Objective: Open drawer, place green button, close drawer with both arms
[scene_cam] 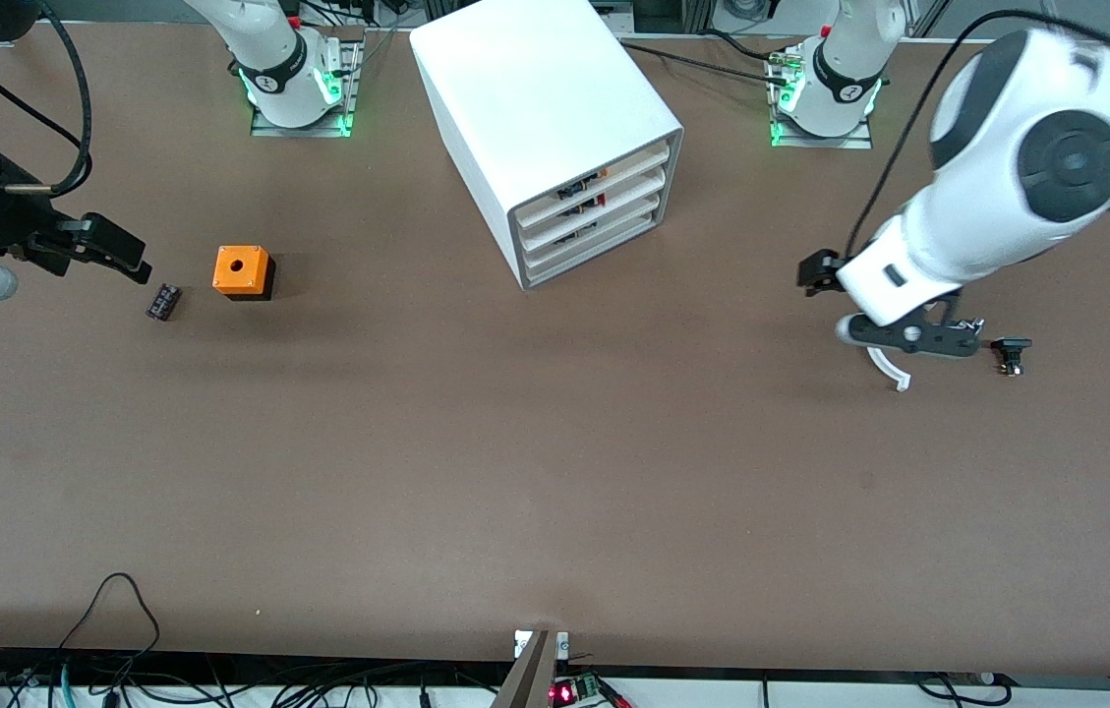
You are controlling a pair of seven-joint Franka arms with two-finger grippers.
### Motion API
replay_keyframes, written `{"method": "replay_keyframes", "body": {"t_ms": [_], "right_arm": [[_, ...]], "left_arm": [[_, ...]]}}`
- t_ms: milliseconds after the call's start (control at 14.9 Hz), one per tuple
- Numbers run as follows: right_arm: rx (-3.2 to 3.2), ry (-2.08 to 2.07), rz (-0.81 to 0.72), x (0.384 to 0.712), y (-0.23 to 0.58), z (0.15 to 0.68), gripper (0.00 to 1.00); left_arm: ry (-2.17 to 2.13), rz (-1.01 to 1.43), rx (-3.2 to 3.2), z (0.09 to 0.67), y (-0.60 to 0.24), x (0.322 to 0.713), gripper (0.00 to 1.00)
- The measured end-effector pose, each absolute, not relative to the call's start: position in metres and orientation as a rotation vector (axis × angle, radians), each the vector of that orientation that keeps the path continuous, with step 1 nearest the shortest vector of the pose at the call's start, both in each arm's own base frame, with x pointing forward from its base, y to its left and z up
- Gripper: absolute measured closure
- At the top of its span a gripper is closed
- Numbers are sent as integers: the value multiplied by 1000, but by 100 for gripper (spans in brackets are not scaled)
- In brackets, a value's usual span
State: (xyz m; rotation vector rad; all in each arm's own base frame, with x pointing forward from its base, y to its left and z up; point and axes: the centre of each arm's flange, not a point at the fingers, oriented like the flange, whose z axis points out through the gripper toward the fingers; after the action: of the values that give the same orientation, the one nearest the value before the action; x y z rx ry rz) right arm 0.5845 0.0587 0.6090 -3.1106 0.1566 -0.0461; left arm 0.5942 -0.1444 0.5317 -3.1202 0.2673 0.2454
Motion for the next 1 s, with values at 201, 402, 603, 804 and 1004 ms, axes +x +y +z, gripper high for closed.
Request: {"method": "replay_keyframes", "body": {"t_ms": [201,402,603,804,1004], "right_arm": [[-3137,132,-58,585,63,610,0],[-3133,130,-94,586,62,621,0],[-3132,131,-93,586,62,622,0],[-3132,131,-72,586,62,620,0],[-3131,129,-76,586,62,621,0]], "left_arm": [[375,186,-3104,561,-91,589,0],[370,69,-3115,584,-35,572,0],[361,-34,-3107,593,-28,545,0],[360,-45,-3107,594,-37,533,0],[351,-45,-3109,594,-34,533,0]]}}
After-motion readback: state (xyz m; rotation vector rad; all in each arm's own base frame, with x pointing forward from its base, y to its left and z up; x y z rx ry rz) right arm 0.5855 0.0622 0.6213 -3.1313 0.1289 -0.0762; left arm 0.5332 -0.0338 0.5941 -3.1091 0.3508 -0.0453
